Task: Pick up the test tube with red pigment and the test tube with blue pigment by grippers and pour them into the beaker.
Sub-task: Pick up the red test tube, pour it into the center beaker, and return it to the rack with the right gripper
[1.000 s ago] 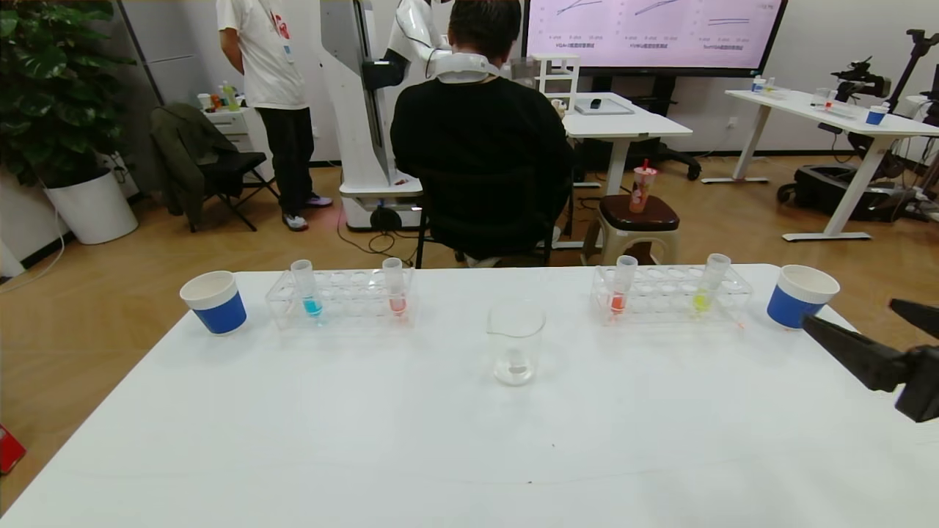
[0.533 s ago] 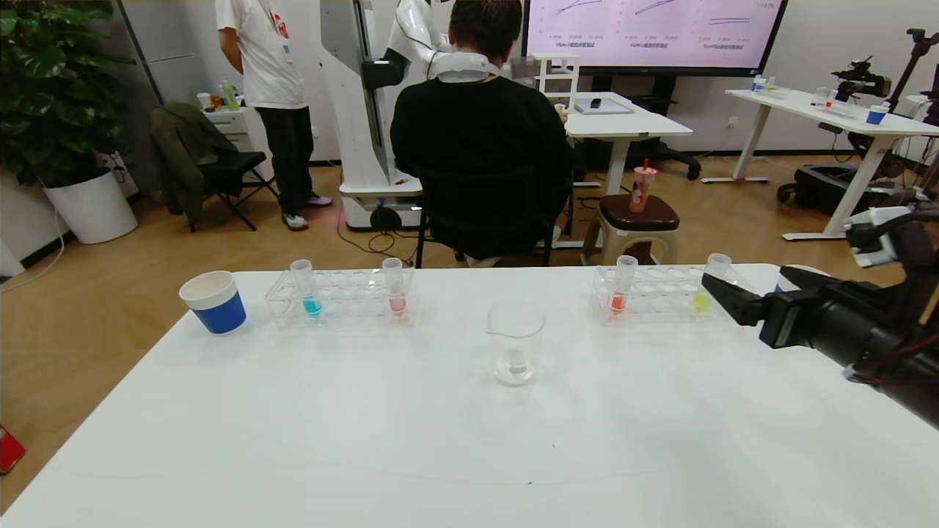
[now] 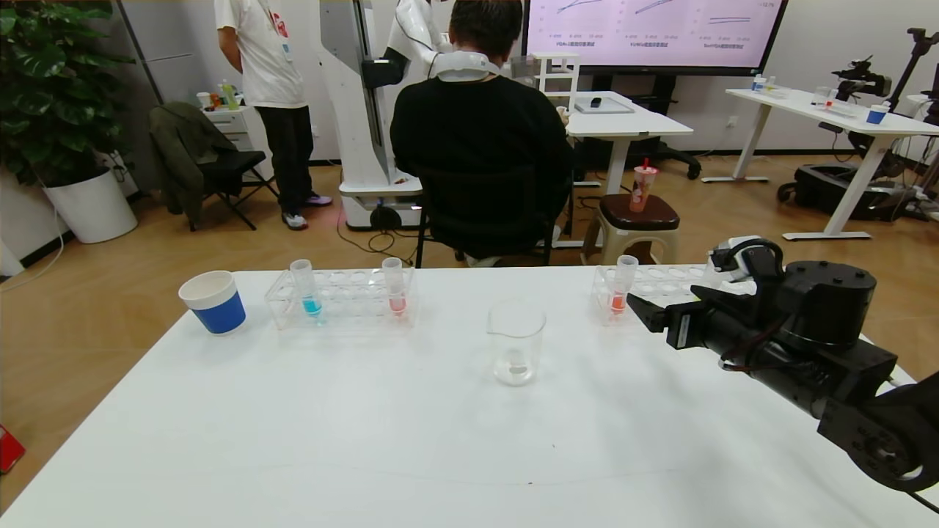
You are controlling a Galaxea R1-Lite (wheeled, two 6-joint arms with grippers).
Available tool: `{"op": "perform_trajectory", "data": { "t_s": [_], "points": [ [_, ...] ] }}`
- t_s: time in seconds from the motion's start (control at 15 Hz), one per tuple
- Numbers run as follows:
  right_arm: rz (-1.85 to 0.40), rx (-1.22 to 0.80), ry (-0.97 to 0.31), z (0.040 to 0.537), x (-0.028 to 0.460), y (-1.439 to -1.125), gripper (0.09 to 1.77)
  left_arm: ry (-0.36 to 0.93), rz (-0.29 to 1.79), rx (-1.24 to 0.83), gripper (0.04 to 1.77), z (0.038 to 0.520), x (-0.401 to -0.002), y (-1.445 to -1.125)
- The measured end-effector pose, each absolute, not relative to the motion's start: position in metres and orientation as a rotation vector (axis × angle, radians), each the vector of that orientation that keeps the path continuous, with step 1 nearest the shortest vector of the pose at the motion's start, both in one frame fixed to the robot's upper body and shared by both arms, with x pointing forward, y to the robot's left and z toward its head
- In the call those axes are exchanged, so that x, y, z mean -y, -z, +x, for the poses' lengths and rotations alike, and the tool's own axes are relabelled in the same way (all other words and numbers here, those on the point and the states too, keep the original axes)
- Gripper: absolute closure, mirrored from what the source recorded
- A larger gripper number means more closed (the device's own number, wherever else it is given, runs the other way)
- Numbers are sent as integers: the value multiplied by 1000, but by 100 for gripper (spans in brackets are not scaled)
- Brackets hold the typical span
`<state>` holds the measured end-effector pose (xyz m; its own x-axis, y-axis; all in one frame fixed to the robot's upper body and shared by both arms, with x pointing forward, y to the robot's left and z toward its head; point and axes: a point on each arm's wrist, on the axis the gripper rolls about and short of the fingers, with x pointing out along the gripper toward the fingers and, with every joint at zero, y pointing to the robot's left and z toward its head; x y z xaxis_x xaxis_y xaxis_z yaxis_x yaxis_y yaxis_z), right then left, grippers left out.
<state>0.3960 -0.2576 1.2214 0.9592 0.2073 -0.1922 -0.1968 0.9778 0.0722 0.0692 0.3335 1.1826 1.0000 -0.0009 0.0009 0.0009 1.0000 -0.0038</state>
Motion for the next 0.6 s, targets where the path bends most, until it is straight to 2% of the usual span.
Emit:
{"op": "perform_trajectory", "data": {
  "t_s": [0.27, 0.6],
  "points": [
    [64, -190, -167, 417, 248, -1205, 12, 0, -4, 0, 4, 69, -333, -1183],
    [82, -77, -166, 452, 237, -1194, 12, 1, -4, 1, 4, 69, -333, -1183]
  ]
}}
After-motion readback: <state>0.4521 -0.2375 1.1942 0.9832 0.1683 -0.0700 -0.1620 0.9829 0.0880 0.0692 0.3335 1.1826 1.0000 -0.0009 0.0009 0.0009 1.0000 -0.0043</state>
